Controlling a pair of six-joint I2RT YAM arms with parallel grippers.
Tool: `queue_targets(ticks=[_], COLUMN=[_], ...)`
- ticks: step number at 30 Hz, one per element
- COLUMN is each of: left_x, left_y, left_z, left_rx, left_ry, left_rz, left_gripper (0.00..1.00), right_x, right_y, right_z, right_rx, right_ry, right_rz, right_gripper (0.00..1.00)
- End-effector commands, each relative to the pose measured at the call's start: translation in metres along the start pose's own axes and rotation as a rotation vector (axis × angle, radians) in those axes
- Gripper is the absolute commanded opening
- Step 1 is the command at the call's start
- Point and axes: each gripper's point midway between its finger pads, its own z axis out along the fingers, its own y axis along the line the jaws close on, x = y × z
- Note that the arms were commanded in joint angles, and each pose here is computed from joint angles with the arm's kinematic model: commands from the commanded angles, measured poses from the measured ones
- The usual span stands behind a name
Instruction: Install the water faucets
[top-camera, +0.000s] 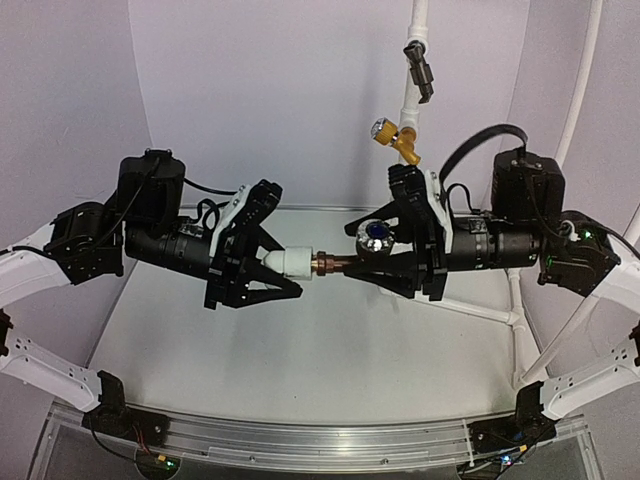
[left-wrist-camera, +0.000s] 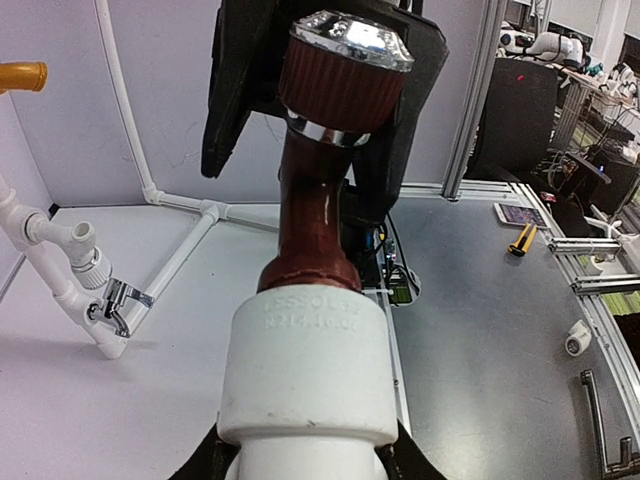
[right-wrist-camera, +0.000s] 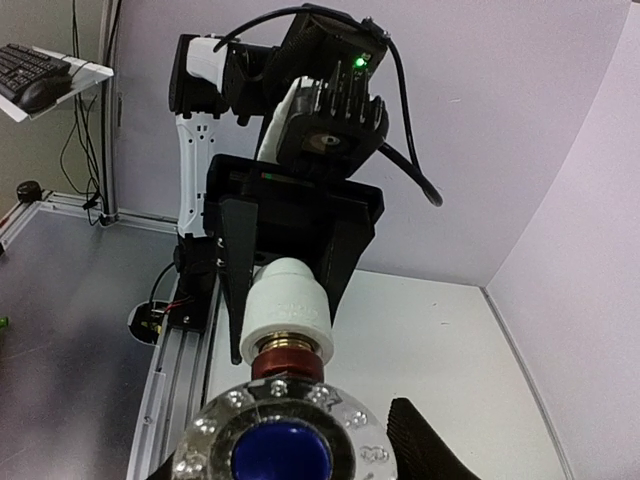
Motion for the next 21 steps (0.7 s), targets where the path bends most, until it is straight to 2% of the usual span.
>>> queue_targets(ticks=[1, 5, 7, 9, 13, 16, 18, 21], left_x=[-0.046, -0.049, -0.049, -0.048, -0.044, -0.042, -0.040, -0.039], left_y=[-0.013, -0.016, -0.017, -0.018, -0.017, -0.014, -0.011, -0.007], left_z=[-0.017, -0.017, -0.017, -0.017, -0.016, -0.016, -0.016, -0.016], left_rx=[0.039, 0.058, 0.061, 0.068, 0.061, 0.039, 0.017, -0.026], left_ry=[-0.134, -0.152, -0.159, -0.159, -0.147, -0.136, -0.124, -0.111], left_rz=[0.034, 0.010, 0.009, 0.011, 0.036, 0.067, 0.089, 0.147], left_gripper=[0.00, 0.00, 0.00, 0.00, 0.00, 0.00, 0.00, 0.03], right_x=[-0.011, -0.009, -0.009, -0.009, -0.012, -0.013, -0.014, -0.016], right_y=[-0.014, -0.008, -0.005, -0.004, -0.003, -0.002, -0.002, -0.002], right_z=[0.002, 0.004, 0.005, 0.005, 0.005, 0.005, 0.004, 0.002], right_rx=[0.061, 0.032, 0.013, 0.007, -0.003, -0.008, -0.010, -0.013], right_ry=[-0.017, -0.018, -0.024, -0.025, -0.034, -0.033, -0.034, -0.038], right_rz=[-0.118, -0.165, -0.171, -0.170, -0.137, -0.104, -0.090, -0.075], right_gripper=[0.51, 0.63, 0.63, 0.53, 0.21, 0.07, 0.01, 0.00])
